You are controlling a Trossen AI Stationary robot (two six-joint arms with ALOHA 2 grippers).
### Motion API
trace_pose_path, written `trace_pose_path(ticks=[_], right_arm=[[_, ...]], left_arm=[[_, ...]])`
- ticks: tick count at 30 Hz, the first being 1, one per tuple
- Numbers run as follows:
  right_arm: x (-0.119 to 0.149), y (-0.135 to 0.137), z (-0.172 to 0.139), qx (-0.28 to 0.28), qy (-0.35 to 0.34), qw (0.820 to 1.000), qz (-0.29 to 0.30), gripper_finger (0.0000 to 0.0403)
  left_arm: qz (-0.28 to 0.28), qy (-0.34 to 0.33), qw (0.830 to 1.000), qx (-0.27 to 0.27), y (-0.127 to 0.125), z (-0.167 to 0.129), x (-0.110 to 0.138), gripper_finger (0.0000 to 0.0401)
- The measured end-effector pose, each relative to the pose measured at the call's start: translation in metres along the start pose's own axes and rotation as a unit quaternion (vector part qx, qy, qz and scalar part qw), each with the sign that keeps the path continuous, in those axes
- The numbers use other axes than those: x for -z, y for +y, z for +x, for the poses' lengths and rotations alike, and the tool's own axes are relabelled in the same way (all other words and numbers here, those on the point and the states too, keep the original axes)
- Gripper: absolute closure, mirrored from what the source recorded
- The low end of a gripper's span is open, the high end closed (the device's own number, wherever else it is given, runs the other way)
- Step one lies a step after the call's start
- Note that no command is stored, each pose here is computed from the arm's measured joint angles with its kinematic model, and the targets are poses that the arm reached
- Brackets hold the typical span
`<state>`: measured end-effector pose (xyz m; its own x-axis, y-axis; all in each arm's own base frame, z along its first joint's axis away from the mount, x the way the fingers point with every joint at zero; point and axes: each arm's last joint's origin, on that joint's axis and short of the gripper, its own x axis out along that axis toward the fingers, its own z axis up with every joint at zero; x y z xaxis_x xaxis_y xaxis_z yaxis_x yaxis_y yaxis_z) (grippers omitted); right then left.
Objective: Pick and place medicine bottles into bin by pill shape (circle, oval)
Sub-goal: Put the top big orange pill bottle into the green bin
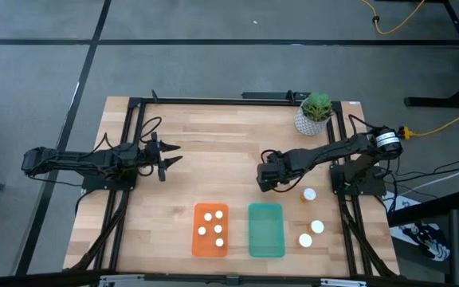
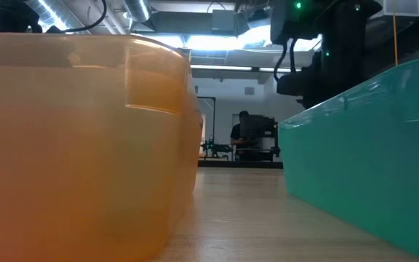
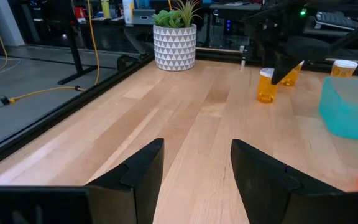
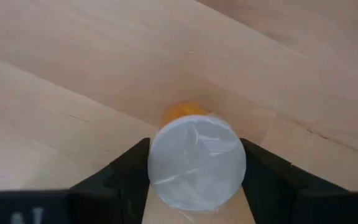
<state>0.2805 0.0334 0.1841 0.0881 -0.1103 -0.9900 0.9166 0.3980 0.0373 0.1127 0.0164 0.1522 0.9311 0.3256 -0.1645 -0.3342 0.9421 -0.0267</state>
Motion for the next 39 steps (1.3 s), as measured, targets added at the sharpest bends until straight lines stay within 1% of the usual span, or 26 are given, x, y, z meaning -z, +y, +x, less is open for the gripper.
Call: trace_pose_path(ticks=[3, 6, 10, 13, 16, 18, 23, 26, 32, 35, 39], right_arm=[[0.000, 0.005, -0.012, -0.018, -0.005, 1.000, -0.010, 0.0193], [0.001, 0.008, -0.031, -0.022, -0.018, 0.999, -0.020, 0.0193], [0.004, 0.013, -0.060, -0.023, -0.044, 0.997, -0.058, 0.0190], [0.009, 0.022, -0.078, -0.047, -0.052, 0.993, -0.096, 0.0188], [0.017, 0.030, -0.092, -0.076, -0.059, 0.988, -0.117, 0.0190], [0.022, 0.032, -0.098, -0.086, -0.060, 0.986, -0.126, 0.0190], [0.042, 0.033, -0.101, -0.082, -0.050, 0.984, -0.148, 0.0190], [0.059, 0.034, -0.103, -0.090, -0.045, 0.980, -0.173, 0.0190], [0.090, 0.038, -0.104, -0.107, -0.038, 0.974, -0.197, 0.0190], [0.100, 0.044, -0.098, -0.108, -0.033, 0.971, -0.209, 0.0190], [0.105, 0.053, -0.086, -0.108, -0.011, 0.971, -0.212, 0.0190]], left_arm=[[0.000, 0.000, 1.000, 0.000, 0.000, 0.000, 0.000, 0.0222], [0.000, 0.000, 1.000, 0.000, 0.000, 0.000, 0.000, 0.0222], [0.000, 0.000, 1.000, 0.000, 0.000, 0.000, 0.000, 0.0222], [0.000, 0.000, 1.000, 0.000, 0.000, 0.000, 0.000, 0.0222], [0.000, 0.000, 1.000, 0.000, 0.000, 0.000, 0.000, 0.0222], [0.000, 0.000, 1.000, 0.000, 0.000, 0.000, 0.000, 0.0222], [0.000, 0.000, 1.000, 0.000, 0.000, 0.000, 0.000, 0.0222], [0.000, 0.000, 1.000, 0.000, 0.000, 0.000, 0.000, 0.0222], [0.000, 0.000, 1.000, 0.000, 0.000, 0.000, 0.000, 0.0222], [0.000, 0.000, 1.000, 0.000, 0.000, 0.000, 0.000, 0.0222], [0.000, 0.000, 1.000, 0.000, 0.000, 0.000, 0.000, 0.0222]])
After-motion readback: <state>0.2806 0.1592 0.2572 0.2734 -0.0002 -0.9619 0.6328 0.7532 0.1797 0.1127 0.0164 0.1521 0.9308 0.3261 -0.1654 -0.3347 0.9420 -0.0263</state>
